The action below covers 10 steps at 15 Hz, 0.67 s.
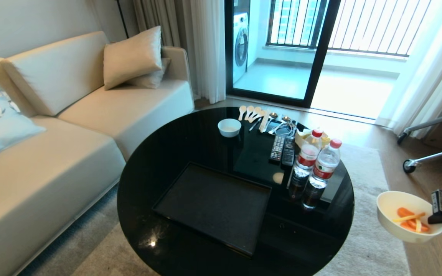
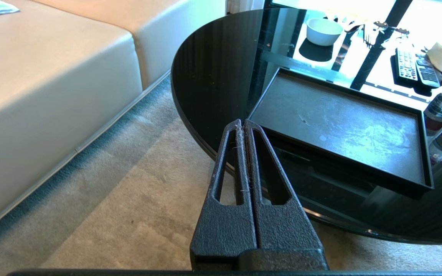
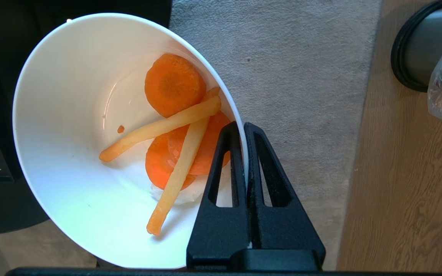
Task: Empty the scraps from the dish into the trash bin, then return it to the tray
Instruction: Move the bowl over the trash can
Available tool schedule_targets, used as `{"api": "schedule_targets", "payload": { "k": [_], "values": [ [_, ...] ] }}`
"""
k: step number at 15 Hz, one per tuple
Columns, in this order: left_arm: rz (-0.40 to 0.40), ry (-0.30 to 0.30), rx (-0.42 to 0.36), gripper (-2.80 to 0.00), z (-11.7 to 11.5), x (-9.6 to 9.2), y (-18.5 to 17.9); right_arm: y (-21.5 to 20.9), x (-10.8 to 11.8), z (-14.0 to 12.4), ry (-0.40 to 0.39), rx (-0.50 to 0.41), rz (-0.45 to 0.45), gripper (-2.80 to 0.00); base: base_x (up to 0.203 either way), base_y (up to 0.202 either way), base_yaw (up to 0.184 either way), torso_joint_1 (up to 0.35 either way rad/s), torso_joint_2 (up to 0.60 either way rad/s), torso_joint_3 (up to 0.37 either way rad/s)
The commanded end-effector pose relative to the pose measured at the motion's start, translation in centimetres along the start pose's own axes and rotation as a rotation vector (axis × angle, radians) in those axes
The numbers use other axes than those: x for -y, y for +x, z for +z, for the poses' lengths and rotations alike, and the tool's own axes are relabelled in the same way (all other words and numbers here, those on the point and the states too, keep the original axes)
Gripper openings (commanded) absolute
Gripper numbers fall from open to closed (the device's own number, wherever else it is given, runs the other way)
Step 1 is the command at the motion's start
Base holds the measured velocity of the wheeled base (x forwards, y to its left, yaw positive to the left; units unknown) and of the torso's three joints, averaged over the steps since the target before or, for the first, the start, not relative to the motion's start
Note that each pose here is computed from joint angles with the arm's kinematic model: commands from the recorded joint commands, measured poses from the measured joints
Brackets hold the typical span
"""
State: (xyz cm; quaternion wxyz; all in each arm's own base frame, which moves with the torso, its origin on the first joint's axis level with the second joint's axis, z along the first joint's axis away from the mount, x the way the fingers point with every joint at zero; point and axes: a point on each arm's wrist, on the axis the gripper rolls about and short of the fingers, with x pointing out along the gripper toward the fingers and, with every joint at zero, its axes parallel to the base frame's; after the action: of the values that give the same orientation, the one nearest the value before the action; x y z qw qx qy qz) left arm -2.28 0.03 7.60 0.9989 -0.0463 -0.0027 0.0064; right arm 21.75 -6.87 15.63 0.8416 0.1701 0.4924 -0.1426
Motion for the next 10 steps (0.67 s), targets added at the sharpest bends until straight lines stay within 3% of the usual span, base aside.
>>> {"api": "schedule_targets", "payload": {
  "k": [1,7,10],
  "values": [
    [0.001,-0.001,0.001,-2.8,0.0,0.0,0.0,-1.9,0.6,-1.6,0.02,0.044,0.0,-2.8,0.0,0.0,0.0,0.0,0.0,0.0],
    [0.001,-0.001,0.001,-2.8,0.0,0.0,0.0,-4.6,1.2,-8.7,0.034,0.085,0.041,-2.8,0.0,0.0,0.0,0.0,0.0,0.0],
    [0.001,-0.001,0.001,-2.8,0.0,0.0,0.0,-6.0,1.2,-10.5,0.013,0.147,0.06,-2.8,0.0,0.0,0.0,0.0,0.0,0.0]
  ]
}}
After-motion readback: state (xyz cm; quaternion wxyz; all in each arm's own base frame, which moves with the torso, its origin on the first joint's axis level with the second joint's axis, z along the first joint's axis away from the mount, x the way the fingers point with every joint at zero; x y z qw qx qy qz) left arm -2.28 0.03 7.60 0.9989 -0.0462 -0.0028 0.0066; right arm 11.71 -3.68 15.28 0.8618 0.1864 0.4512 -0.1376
